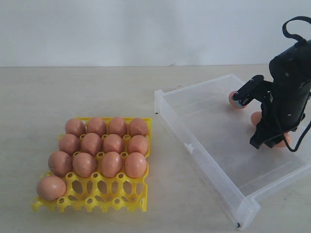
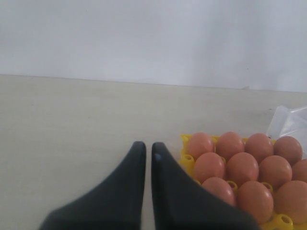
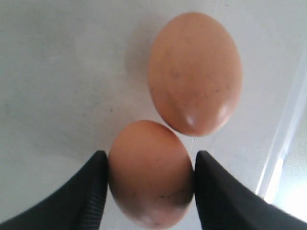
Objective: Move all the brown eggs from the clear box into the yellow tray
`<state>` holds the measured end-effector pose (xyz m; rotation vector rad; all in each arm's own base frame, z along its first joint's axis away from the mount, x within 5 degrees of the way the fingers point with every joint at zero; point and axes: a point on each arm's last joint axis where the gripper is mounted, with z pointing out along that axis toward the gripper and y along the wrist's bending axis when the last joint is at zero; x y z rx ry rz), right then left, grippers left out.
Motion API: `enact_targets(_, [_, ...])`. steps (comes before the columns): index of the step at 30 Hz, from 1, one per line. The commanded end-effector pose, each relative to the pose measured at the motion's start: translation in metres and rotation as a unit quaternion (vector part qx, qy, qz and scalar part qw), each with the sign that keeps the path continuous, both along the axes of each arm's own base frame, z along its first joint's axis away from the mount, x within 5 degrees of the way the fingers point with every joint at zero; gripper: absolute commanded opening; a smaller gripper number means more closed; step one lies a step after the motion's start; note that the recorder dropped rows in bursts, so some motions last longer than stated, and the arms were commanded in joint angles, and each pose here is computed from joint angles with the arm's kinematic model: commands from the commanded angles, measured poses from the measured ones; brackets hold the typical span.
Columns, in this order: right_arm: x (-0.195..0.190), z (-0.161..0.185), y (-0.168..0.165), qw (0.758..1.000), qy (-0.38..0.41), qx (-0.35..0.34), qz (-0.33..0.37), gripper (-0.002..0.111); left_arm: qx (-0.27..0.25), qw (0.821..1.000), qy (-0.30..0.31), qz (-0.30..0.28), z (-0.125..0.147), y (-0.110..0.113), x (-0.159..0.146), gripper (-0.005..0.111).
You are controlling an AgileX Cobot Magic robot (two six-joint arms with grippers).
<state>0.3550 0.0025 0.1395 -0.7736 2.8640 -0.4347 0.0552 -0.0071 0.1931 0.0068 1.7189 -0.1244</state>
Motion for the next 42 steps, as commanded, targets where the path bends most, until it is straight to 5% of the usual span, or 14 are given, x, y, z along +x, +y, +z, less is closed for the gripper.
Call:
enact_targets(1, [-0.003, 0.006, -0.002, 1.000, 0.004, 0.003, -0.019, 0.000, -0.005, 1.000, -0.004, -0.002, 0.000, 0.000, 0.000, 0.004])
enact_targets(5, [-0.005, 0.022, 0.002, 0.997, -0.027, 0.035, -0.067, 0.000, -0.005, 1.000, -0.004, -0.002, 0.000, 0.000, 0.000, 0.004])
enact_targets(9, [-0.013, 0.055, 0.017, 0.967, -0.074, 0.158, -0.185, 0.000, -0.005, 1.000, -0.004, -0.002, 0.000, 0.000, 0.000, 0.004])
enact_targets(15, [-0.041, 0.103, 0.052, 0.854, -0.241, 0.386, -0.254, 0.000, -0.005, 1.000, -0.004, -0.002, 0.000, 0.000, 0.000, 0.004])
enact_targets(25, [-0.106, 0.149, 0.069, 0.693, -0.537, 0.437, -0.201, 0.000, -0.005, 1.000, -0.004, -0.002, 0.000, 0.000, 0.000, 0.004])
enact_targets(29, [-0.107, 0.169, 0.059, 0.585, -0.602, 0.487, -0.243, 0.000, -0.005, 1.000, -0.004, -0.002, 0.000, 0.000, 0.000, 0.004])
enact_targets(31, [-0.108, 0.178, 0.057, 0.502, -0.611, 0.549, -0.269, 0.000, -0.005, 1.000, -0.004, -0.002, 0.000, 0.000, 0.000, 0.004])
enact_targets(33, [-0.112, 0.193, 0.066, 0.434, -0.594, 0.640, -0.220, 0.000, -0.005, 1.000, -0.004, -0.002, 0.000, 0.000, 0.000, 0.004])
enact_targets(34, [-0.114, 0.197, 0.072, 0.430, -0.581, 0.664, -0.192, 0.000, -0.005, 1.000, -0.004, -0.002, 0.000, 0.000, 0.000, 0.004])
enact_targets(36, [-0.125, 0.203, 0.099, 0.474, -0.543, 0.692, -0.031, 0.000, -0.005, 1.000, -0.004, -0.002, 0.000, 0.000, 0.000, 0.004])
enact_targets(37, [-0.137, 0.196, 0.119, 0.526, -0.481, 0.697, 0.081, 0.000, -0.005, 1.000, -0.004, -0.002, 0.000, 0.000, 0.000, 0.004])
enact_targets(39, [-0.150, 0.176, 0.138, 0.606, -0.350, 0.698, 0.153, 0.000, -0.005, 1.000, -0.004, -0.002, 0.000, 0.000, 0.000, 0.004])
enact_targets(42, [-0.155, 0.148, 0.155, 0.653, -0.218, 0.706, 0.165, 0.000, -0.005, 1.000, -0.003, -0.002, 0.000, 0.000, 0.000, 0.004])
